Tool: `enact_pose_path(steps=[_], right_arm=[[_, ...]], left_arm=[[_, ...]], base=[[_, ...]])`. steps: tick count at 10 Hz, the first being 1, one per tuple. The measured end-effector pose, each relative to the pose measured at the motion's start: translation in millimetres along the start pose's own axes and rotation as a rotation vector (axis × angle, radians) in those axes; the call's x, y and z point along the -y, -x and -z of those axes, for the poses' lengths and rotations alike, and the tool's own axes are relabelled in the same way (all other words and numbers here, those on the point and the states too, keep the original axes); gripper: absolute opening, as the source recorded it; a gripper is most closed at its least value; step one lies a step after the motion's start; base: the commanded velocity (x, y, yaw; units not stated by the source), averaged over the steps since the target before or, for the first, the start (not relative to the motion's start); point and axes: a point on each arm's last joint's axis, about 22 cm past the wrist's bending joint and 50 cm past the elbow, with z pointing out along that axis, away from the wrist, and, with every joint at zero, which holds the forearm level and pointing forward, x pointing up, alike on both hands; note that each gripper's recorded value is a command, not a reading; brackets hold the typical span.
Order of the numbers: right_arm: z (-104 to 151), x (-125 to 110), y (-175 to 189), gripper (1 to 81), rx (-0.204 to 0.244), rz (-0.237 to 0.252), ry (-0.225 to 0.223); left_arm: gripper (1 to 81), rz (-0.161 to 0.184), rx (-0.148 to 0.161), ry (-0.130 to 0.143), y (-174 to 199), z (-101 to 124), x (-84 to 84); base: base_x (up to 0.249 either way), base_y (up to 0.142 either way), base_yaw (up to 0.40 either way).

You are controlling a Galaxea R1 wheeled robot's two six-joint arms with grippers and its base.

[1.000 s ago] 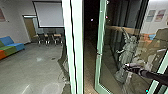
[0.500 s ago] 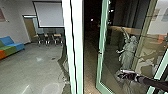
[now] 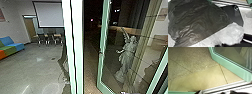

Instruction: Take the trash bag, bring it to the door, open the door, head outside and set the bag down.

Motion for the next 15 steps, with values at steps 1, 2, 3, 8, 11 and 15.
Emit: enact_pose_path(steps=[1, 2, 3, 8, 11, 15], right_arm=[[-5, 10, 48, 81.1, 0.069, -0.010, -0.034], [-7, 20, 95, 81.1, 0.133, -0.021, -0.067], [-5, 22, 146, 81.1, 0.201, -0.038, -0.091], [21, 28, 320, 81.1, 0.386, -0.149, -0.203], [26, 62, 381, 81.1, 0.443, -0.203, -0.279], [0, 52, 426, 81.1, 0.456, -0.228, -0.217]], left_arm=[[1.0, -0.003, -0.003, 0.002, -1, -1, -1.9], [1.0, -0.002, -0.003, 0.001, 0, -1, -1.7], [1.0, -0.003, -0.011, -0.007, -3, 0, 1.8], [1.0, -0.011, -0.045, -0.030, -18, -3, 1.0], [1.0, -0.015, -0.057, -0.064, -20, -7, 3.5], [1.0, -0.030, -0.082, -0.111, -25, -5, 17.8]], base=[[0.000, 0.000, 0.000], [0.000, 0.000, 0.000], [0.000, 0.000, 0.000], [0.000, 0.000, 0.000], [0.000, 0.000, 0.000], [0.000, 0.000, 0.000]])
